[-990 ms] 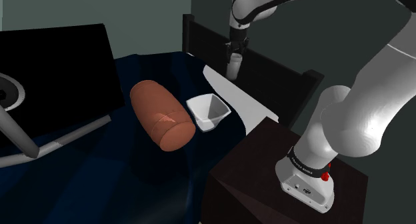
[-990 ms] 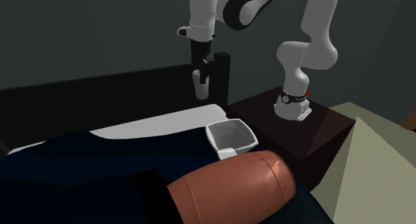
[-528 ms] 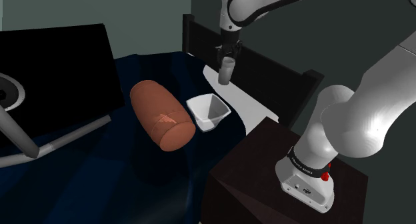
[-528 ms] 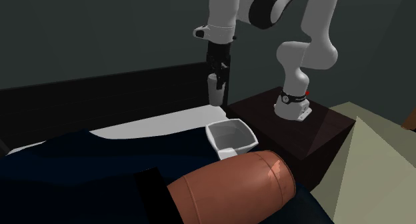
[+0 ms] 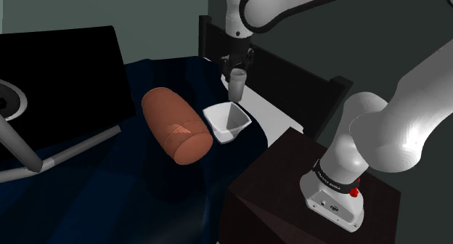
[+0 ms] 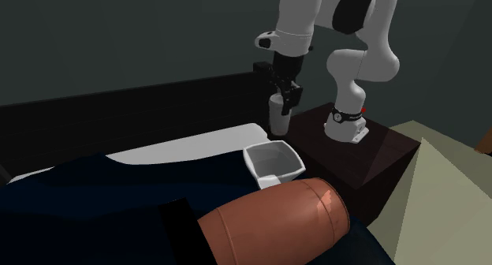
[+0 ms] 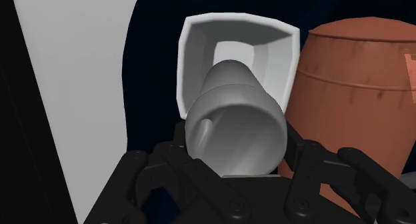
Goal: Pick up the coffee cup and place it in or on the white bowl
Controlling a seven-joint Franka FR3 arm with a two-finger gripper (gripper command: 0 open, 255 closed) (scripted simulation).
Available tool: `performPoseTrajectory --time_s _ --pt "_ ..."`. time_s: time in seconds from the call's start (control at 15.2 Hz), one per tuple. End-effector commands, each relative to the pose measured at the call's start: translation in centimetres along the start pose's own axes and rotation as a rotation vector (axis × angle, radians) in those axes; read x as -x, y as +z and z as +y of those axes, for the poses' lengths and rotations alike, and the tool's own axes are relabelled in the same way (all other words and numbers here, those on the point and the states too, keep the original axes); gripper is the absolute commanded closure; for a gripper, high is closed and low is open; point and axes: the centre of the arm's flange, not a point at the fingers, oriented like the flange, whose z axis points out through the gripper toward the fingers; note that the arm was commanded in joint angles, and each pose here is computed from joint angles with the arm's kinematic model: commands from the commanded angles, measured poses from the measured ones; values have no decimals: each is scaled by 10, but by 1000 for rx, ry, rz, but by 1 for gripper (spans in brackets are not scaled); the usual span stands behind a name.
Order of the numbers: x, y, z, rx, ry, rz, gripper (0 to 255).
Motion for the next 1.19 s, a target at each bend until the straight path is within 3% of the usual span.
performPoseTrajectory --time_s 0.0,1.12 --pt "3 6 -7 0 1 0 255" --pt "6 95 -19 0 1 0 255"
